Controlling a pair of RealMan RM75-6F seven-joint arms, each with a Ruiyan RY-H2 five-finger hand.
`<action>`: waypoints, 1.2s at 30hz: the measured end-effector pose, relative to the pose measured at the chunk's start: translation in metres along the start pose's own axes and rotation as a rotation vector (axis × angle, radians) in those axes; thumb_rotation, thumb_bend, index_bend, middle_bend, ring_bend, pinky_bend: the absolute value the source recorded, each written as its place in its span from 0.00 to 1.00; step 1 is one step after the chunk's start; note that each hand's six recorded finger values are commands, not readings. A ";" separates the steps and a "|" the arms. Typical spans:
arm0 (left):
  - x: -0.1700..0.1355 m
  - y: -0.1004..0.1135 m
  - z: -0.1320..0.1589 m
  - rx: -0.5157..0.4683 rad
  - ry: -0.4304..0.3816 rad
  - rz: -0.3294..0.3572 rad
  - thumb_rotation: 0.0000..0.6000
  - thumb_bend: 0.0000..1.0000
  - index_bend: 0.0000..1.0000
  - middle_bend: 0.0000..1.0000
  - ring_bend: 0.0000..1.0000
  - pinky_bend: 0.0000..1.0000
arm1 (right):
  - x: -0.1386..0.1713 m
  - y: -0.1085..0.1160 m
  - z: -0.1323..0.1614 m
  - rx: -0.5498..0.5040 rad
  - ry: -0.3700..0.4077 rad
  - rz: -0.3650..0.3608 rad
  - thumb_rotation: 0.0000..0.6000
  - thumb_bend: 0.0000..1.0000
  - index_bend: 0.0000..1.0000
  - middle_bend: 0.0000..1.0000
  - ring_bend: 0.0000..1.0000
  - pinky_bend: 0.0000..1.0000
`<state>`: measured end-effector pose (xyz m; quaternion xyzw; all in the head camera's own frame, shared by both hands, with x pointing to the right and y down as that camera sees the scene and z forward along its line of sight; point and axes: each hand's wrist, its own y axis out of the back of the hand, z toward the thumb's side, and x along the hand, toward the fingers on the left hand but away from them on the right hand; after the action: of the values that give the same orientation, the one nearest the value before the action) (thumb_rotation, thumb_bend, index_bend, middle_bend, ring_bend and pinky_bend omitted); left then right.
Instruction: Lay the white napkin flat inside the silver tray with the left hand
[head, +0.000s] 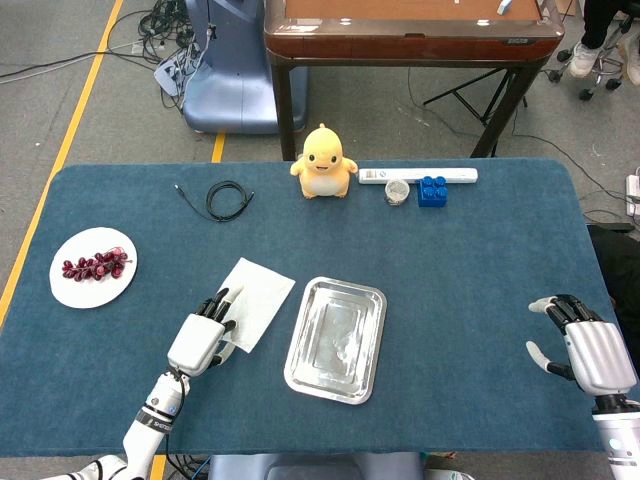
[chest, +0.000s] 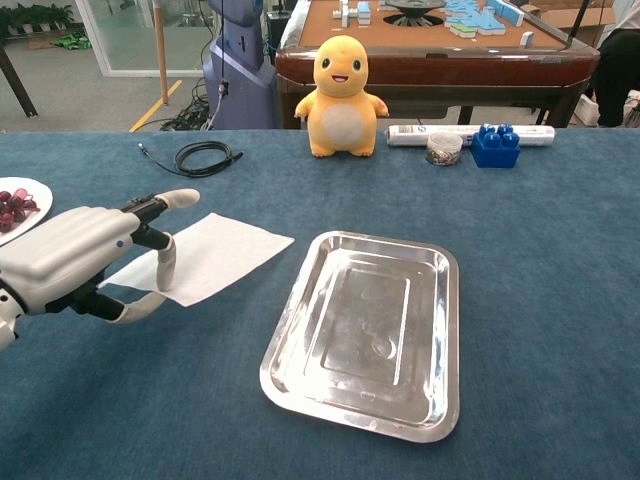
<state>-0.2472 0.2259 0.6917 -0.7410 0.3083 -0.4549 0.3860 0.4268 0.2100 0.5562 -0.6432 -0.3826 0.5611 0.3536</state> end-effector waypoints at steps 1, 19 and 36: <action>-0.001 0.002 0.002 0.000 0.006 -0.003 1.00 0.42 0.71 0.03 0.00 0.19 | 0.000 0.000 0.000 0.000 0.000 0.000 1.00 0.28 0.33 0.32 0.20 0.38; -0.011 0.026 0.025 -0.030 -0.008 0.003 1.00 0.56 0.78 0.13 0.01 0.20 | 0.000 0.000 0.000 0.000 0.001 0.001 1.00 0.28 0.33 0.32 0.20 0.38; -0.025 0.028 0.064 -0.015 -0.107 0.006 1.00 0.57 0.78 0.14 0.01 0.22 | -0.001 0.003 -0.004 -0.006 -0.013 -0.007 1.00 0.28 0.33 0.32 0.20 0.38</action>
<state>-0.2019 0.2503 0.6391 -0.7661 0.2930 -0.4111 0.3977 0.4306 0.2079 0.5544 -0.6393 -0.3885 0.5631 0.3511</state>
